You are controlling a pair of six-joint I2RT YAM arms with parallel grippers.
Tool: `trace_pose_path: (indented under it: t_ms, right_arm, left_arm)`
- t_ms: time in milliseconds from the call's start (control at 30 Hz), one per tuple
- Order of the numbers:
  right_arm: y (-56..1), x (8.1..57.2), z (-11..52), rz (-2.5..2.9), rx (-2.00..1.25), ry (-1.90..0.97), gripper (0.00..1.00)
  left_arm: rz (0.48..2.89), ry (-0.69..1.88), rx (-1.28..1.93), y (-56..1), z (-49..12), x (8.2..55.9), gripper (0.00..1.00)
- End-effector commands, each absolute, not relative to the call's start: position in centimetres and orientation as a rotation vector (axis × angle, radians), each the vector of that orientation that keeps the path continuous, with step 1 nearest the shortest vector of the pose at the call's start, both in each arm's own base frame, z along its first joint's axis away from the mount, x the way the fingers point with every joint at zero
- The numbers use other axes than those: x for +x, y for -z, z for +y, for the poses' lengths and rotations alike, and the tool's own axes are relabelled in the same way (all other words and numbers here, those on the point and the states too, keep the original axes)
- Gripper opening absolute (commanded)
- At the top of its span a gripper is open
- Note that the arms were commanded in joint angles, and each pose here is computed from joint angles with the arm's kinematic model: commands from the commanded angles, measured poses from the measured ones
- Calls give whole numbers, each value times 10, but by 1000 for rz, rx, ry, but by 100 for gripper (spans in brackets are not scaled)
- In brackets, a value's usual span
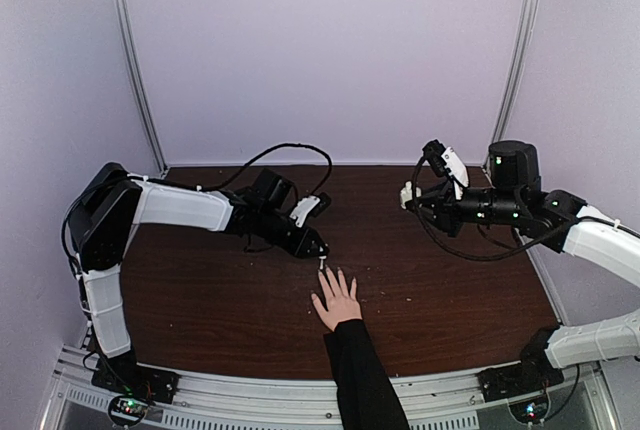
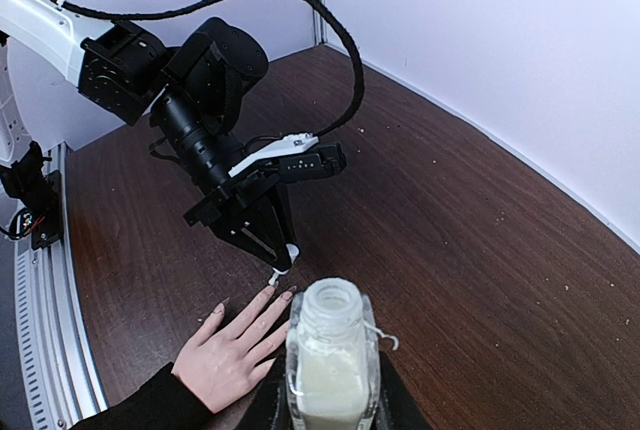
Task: Paint the nails
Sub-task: Paint the nail with the hand.
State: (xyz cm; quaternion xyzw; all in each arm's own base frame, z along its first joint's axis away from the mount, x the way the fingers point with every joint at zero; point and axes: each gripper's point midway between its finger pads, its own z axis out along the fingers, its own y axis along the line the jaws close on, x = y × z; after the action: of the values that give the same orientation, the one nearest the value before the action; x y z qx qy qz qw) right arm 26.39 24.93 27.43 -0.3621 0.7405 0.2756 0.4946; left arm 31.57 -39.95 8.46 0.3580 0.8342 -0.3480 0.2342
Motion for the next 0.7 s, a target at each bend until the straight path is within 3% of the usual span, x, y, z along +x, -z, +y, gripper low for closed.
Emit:
trace_pose_path:
  t_ms: [0, 667]
  right_arm:
    - [-280, 266, 247, 1770, -864, -655, 0]
    - [-281, 266, 246, 1769, -862, -652, 0]
  left_arm:
    - [2266, 980, 991, -87, -407, 316, 0]
    - [2293, 966, 1002, -77, -408, 314, 0]
